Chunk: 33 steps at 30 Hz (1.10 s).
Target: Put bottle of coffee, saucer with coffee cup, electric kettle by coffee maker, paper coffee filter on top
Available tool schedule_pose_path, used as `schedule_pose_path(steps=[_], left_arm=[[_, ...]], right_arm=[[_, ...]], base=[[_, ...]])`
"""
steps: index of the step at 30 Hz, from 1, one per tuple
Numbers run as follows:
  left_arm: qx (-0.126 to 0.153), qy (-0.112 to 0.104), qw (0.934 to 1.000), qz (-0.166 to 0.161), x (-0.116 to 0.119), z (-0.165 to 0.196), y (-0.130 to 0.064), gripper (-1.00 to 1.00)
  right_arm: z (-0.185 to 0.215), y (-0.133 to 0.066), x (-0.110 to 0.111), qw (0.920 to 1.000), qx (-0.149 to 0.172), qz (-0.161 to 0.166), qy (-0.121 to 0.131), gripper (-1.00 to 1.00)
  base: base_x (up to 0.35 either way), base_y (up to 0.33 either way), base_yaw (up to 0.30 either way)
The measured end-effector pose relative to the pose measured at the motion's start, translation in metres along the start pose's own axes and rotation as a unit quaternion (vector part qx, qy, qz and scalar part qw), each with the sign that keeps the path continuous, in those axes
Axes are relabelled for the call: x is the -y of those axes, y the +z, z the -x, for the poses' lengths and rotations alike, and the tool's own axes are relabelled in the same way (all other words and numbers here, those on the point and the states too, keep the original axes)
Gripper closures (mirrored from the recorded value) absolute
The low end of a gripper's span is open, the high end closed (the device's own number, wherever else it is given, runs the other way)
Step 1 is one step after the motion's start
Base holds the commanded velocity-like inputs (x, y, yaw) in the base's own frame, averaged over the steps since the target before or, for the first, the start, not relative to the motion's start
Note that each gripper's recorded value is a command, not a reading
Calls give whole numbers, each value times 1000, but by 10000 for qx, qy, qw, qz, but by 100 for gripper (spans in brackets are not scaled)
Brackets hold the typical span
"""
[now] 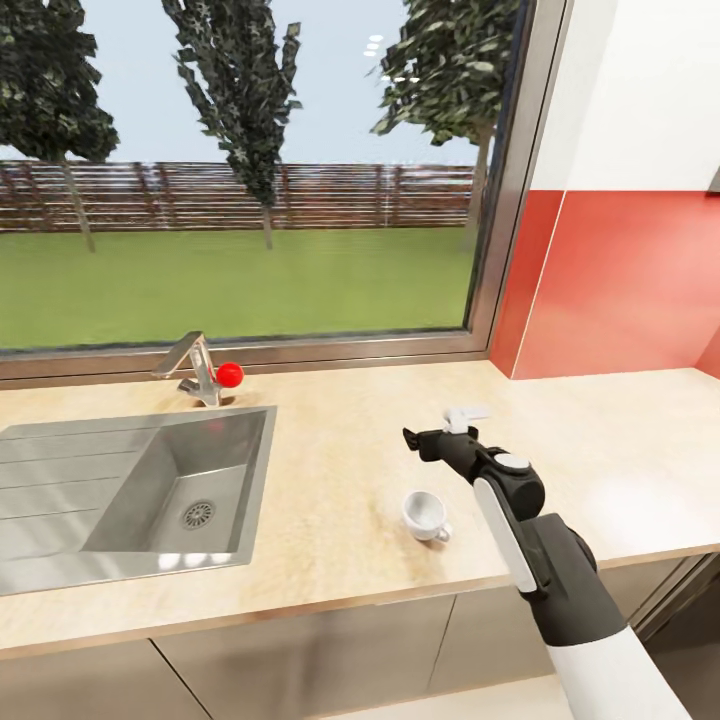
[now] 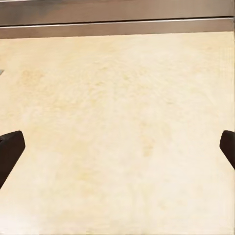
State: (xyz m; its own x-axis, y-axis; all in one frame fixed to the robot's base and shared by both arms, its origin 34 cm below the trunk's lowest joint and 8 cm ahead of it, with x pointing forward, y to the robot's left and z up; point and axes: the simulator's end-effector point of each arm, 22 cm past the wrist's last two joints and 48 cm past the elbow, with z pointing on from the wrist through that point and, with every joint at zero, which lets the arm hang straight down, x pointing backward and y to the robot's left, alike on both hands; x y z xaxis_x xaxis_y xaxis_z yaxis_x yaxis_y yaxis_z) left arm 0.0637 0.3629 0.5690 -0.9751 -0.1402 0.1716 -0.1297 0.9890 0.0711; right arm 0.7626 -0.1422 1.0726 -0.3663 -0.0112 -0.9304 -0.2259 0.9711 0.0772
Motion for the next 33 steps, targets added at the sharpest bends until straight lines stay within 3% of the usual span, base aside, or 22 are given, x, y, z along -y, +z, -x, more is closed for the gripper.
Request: schedule_pose_path(steps=[12,33], left_arm=[[1,9,10000,10,-1,0,0,-100],[28,4,10000,26,-4,1,0,-100]], right_arm=[[-38,-4,7,9938,-1096,-90,-142,-100],[-44,-3,8,9928,-1181,-98,-174,-100]], base=[[0,0,0],[-58,-35,0]])
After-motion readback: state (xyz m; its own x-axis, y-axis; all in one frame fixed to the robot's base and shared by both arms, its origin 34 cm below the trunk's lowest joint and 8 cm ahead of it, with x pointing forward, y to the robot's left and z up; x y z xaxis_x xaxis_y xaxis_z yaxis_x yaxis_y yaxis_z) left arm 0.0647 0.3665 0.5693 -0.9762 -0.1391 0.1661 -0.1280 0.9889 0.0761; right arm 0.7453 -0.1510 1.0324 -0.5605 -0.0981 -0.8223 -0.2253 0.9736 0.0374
